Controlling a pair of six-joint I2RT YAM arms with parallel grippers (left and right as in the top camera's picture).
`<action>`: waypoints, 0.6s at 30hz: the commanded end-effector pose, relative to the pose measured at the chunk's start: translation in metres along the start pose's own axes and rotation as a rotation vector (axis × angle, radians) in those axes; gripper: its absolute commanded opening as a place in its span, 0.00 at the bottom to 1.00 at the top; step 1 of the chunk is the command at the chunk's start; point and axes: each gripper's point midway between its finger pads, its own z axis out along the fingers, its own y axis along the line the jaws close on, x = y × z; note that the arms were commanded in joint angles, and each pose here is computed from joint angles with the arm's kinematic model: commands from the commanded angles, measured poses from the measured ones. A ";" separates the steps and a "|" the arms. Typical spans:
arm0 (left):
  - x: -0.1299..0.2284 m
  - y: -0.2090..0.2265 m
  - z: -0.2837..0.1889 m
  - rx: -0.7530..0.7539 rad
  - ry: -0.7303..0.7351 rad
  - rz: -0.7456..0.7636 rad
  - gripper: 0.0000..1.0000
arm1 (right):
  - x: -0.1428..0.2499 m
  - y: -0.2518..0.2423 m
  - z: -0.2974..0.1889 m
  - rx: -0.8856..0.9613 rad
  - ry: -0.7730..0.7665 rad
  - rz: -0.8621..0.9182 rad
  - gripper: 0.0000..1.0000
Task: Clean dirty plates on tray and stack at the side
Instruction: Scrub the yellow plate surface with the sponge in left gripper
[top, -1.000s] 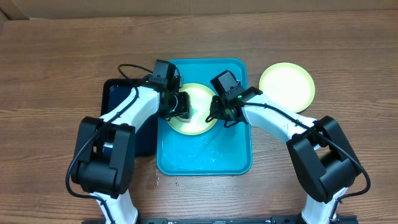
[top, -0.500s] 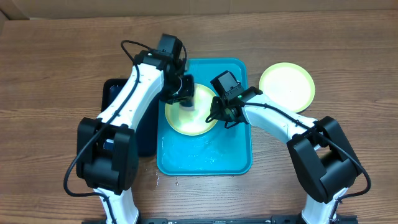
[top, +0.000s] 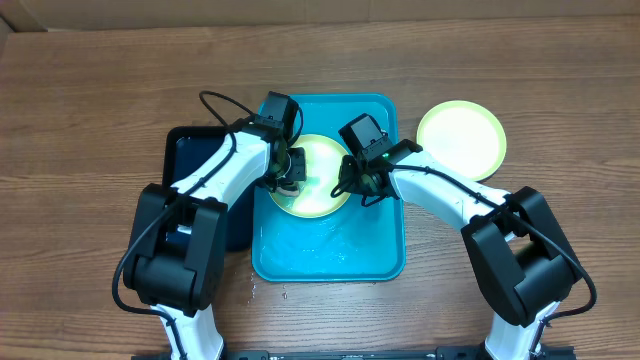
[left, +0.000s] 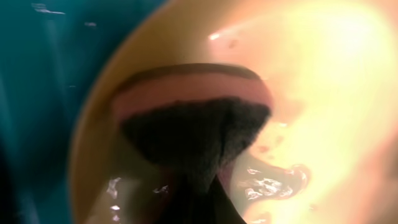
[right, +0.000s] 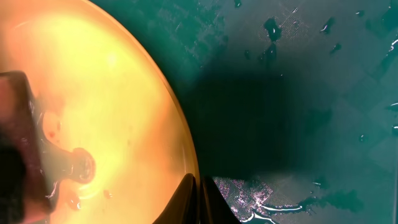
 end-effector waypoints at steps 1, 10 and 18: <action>0.027 -0.060 -0.001 0.356 0.124 0.063 0.04 | 0.006 -0.002 0.000 0.010 0.011 -0.005 0.04; -0.032 -0.071 -0.070 0.448 0.055 0.020 0.04 | 0.007 -0.003 0.000 0.015 0.016 -0.005 0.04; -0.023 -0.027 -0.069 0.049 0.057 0.043 0.04 | 0.022 -0.009 -0.001 0.028 0.085 -0.088 0.04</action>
